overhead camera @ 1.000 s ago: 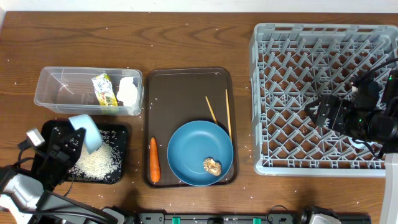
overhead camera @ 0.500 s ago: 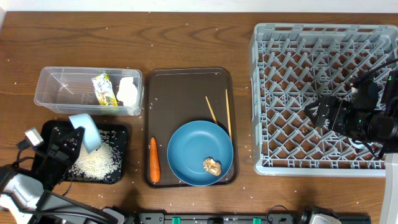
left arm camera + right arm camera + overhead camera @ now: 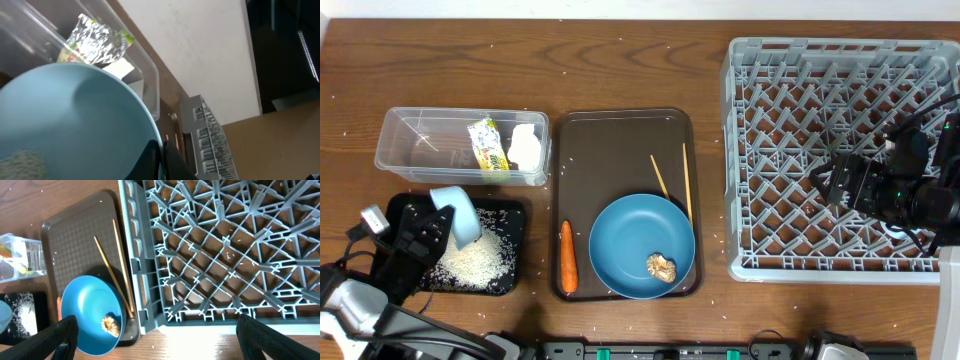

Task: Sort waste into correct bins and load items into the dishwasher rack
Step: 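Hold the bowl inverted over the black tray, pouring out rice, then keep the bowl tipped over the black tray to empty remaining rice, then lift the bowl and set it down on the brown tray, then regrasp the light-blue bowl rim with the left gripper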

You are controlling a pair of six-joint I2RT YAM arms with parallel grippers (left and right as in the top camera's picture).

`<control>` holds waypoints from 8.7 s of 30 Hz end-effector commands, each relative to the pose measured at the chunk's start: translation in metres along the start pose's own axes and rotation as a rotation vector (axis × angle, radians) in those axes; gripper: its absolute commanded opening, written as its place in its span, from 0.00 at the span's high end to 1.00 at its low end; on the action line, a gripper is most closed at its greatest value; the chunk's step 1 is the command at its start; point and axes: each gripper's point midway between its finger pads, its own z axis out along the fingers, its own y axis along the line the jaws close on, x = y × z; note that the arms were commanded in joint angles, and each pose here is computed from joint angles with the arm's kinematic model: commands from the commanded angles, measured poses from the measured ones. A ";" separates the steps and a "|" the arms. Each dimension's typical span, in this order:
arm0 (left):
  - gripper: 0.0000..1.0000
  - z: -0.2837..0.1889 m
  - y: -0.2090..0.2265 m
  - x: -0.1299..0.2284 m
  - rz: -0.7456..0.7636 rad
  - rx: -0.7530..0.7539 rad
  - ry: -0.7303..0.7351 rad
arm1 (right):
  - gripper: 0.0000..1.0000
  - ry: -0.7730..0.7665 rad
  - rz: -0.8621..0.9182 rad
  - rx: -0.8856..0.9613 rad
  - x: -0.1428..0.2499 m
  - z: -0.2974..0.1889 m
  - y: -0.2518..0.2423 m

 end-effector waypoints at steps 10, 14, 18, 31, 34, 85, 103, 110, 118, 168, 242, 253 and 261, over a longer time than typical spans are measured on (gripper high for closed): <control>0.94 0.000 -0.004 -0.001 -0.031 0.053 -0.030 | 0.06 0.009 0.012 -0.002 0.002 0.001 0.003; 0.94 -0.002 -0.012 -0.006 0.007 0.098 -0.058 | 0.06 0.016 0.014 -0.001 0.004 0.001 0.003; 0.94 -0.006 -0.010 -0.007 -0.036 0.090 -0.075 | 0.06 0.021 0.016 0.000 0.005 0.001 0.002; 0.94 -0.006 -0.005 0.002 0.072 0.074 -0.076 | 0.06 0.022 0.021 0.000 0.006 0.001 0.002; 0.94 -0.006 0.000 0.005 -0.033 0.059 -0.062 | 0.06 0.024 0.021 0.000 0.006 0.001 0.002; 0.94 -0.021 -0.011 -0.023 -0.015 0.056 -0.142 | 0.05 0.015 0.047 0.001 0.004 0.001 0.002; 0.94 -0.016 -0.006 -0.022 -0.041 0.036 -0.115 | 0.05 0.026 0.041 0.023 0.007 0.001 -0.002; 0.93 -0.015 0.008 -0.015 -0.074 -0.050 -0.087 | 0.05 0.016 0.038 0.021 0.004 0.001 -0.001; 0.94 -0.015 0.012 -0.019 -0.148 -0.059 -0.096 | 0.05 0.024 0.043 0.009 0.006 0.001 0.001; 0.94 0.022 -0.025 -0.014 0.038 0.105 0.029 | 0.05 0.016 0.022 0.014 0.004 0.001 0.000; 0.94 0.214 -0.076 0.158 0.632 -0.115 0.487 | 0.05 0.023 0.022 0.018 0.006 0.001 -0.001; 0.89 0.220 -0.069 0.158 0.674 -0.130 0.505 | 0.05 0.028 0.031 0.019 0.007 0.001 -0.001; 0.55 0.212 -0.114 0.159 0.802 -0.058 0.531 | 0.05 0.028 0.031 0.019 0.007 0.001 -0.001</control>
